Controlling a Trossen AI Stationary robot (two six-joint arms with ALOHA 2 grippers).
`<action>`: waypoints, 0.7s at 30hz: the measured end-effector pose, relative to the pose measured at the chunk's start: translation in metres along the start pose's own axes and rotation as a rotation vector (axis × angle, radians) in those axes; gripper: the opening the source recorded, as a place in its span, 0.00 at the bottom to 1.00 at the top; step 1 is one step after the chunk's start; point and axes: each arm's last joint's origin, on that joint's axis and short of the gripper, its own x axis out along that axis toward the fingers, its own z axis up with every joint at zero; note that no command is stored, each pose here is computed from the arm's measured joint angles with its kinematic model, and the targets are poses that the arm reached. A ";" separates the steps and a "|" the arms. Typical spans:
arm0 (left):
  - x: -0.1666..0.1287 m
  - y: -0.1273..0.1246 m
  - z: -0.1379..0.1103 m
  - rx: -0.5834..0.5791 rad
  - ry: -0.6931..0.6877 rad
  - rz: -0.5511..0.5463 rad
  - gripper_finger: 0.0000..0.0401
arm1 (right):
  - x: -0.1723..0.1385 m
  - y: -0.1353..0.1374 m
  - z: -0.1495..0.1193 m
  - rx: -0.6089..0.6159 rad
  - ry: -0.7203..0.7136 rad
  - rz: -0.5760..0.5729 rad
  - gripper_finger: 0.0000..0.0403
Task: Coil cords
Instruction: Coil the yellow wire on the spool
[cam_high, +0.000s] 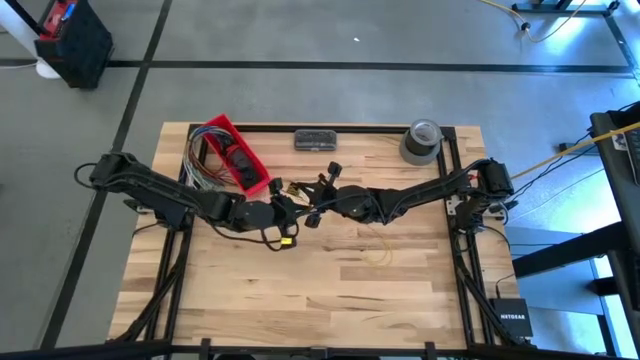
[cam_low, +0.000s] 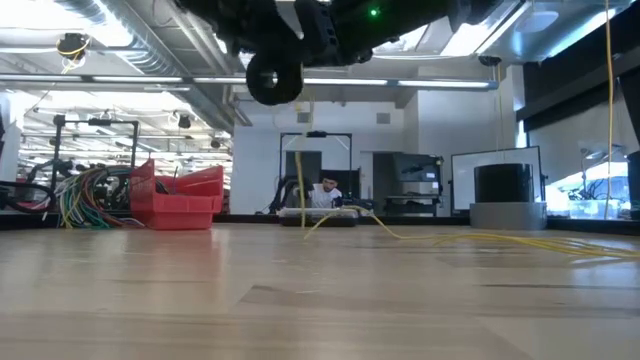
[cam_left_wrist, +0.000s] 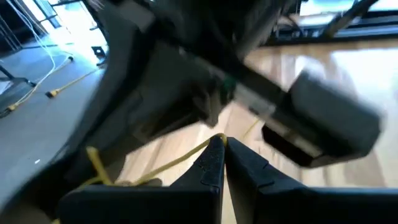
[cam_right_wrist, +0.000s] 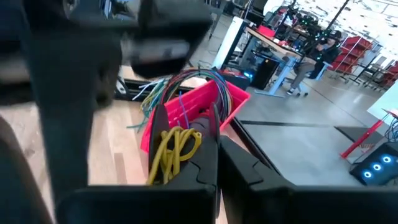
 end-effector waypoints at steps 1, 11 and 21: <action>0.003 0.001 -0.002 0.004 0.011 0.007 0.01 | -0.001 -0.001 0.001 0.002 -0.004 -0.001 0.01; 0.016 0.010 -0.008 0.008 0.059 0.064 0.01 | -0.031 -0.029 0.042 0.050 -0.112 -0.009 0.01; 0.016 0.010 -0.008 0.038 0.065 0.054 0.01 | -0.066 -0.049 0.032 0.119 -0.244 -0.004 0.01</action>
